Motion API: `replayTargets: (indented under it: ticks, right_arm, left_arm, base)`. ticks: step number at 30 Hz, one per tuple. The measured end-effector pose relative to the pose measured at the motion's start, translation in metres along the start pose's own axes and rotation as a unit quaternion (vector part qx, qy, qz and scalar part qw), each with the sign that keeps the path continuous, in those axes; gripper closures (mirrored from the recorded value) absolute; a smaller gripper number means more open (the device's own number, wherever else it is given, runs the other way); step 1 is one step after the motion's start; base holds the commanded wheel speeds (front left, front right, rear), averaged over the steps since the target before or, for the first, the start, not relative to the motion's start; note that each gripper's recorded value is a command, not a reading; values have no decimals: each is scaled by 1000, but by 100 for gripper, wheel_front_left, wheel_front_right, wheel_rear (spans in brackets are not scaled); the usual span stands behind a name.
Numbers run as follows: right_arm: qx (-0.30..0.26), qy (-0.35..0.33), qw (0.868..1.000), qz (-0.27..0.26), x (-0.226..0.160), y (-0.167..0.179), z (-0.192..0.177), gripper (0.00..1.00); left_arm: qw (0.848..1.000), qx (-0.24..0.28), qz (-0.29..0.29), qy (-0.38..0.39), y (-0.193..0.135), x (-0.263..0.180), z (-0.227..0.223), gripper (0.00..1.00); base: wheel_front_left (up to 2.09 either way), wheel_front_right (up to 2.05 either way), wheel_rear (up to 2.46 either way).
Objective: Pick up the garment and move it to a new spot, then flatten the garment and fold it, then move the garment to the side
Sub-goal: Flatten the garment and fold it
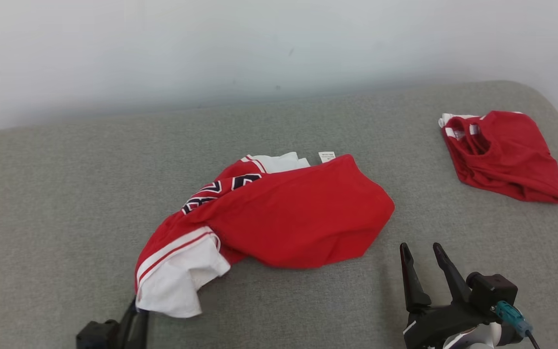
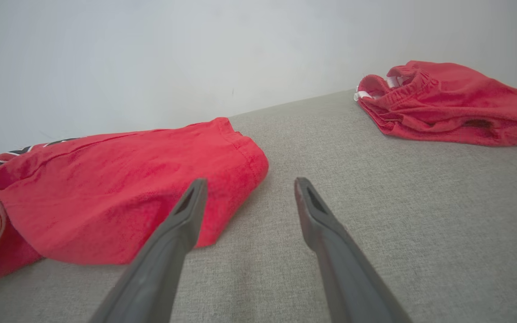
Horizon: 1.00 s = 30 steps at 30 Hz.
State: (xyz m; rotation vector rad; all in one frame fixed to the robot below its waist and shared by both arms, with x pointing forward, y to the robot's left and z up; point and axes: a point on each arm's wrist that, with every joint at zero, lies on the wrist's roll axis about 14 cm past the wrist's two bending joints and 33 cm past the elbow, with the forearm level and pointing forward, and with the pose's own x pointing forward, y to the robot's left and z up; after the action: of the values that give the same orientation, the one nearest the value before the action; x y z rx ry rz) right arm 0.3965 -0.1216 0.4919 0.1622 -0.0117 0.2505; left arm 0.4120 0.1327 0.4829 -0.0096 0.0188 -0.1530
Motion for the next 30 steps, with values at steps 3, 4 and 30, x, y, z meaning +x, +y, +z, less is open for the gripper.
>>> replayTargets:
  ticks: [3, 4, 30]
  right_arm:
    - [0, -2, 1000, 9, 2, 6, 1, 0]
    - [0, -2, 1000, 12, 3, 9, 1, 0]
    - [5, 0, 999, 51, 5, 38, 0, 0]
  left_arm:
    - [999, 21, 19, -17, 19, -5, 11, 100]
    - [999, 29, 25, -25, 25, -6, 17, 100]
    - [993, 46, 107, 7, 81, -62, 1, 0]
  base:
    - [0, 0, 0]
    - [0, 0, 0]
    - [0, 0, 0]
